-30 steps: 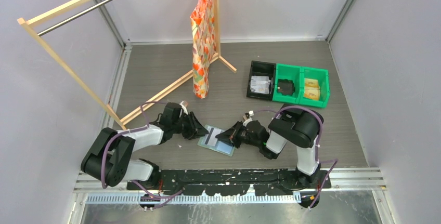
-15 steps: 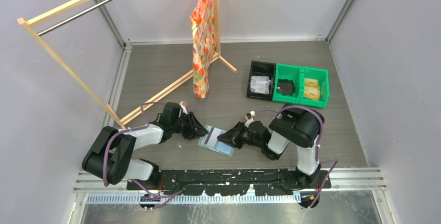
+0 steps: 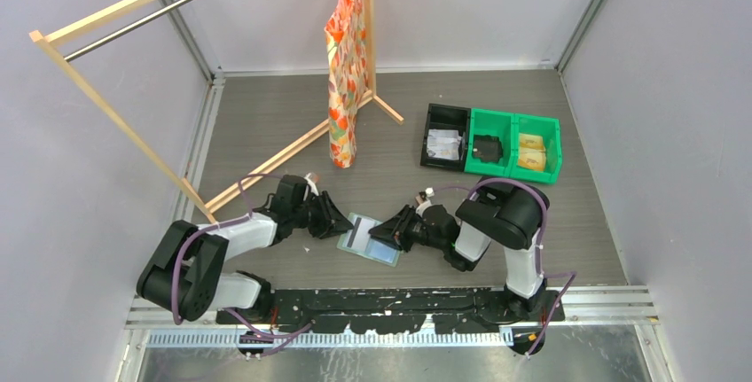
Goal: Take the credit cards out of the card holder
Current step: Remove the credit card from the card holder.
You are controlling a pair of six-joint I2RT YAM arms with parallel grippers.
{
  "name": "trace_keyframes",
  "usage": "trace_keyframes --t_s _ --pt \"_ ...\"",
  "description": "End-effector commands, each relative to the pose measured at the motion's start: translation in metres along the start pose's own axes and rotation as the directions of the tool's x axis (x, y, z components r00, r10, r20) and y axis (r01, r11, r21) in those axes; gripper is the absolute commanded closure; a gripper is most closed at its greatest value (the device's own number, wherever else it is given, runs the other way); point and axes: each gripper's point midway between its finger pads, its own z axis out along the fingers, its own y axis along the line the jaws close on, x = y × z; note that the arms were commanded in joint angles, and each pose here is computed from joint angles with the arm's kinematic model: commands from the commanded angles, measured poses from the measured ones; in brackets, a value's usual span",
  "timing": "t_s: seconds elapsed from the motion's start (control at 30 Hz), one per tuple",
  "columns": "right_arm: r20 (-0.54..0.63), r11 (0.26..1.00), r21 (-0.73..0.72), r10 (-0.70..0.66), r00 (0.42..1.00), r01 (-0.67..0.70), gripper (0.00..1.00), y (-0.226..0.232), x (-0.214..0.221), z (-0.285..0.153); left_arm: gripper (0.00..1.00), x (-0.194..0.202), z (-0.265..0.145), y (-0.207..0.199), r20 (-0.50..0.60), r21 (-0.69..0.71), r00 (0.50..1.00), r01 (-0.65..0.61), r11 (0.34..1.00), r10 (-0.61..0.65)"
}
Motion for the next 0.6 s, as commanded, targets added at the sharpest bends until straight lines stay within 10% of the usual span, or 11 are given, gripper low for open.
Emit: trace_keyframes --t_s 0.0,0.57 --pt "-0.018 0.997 0.059 0.041 0.999 -0.04 0.74 -0.0168 0.0022 0.0032 0.68 0.0068 -0.0021 0.0177 -0.018 -0.068 1.0 -0.007 0.998 0.006" --pt "-0.035 0.996 0.086 0.013 0.999 -0.01 0.8 -0.0226 0.0086 0.0109 0.68 0.0067 -0.0028 0.0149 -0.017 -0.057 1.0 -0.005 0.998 0.004"
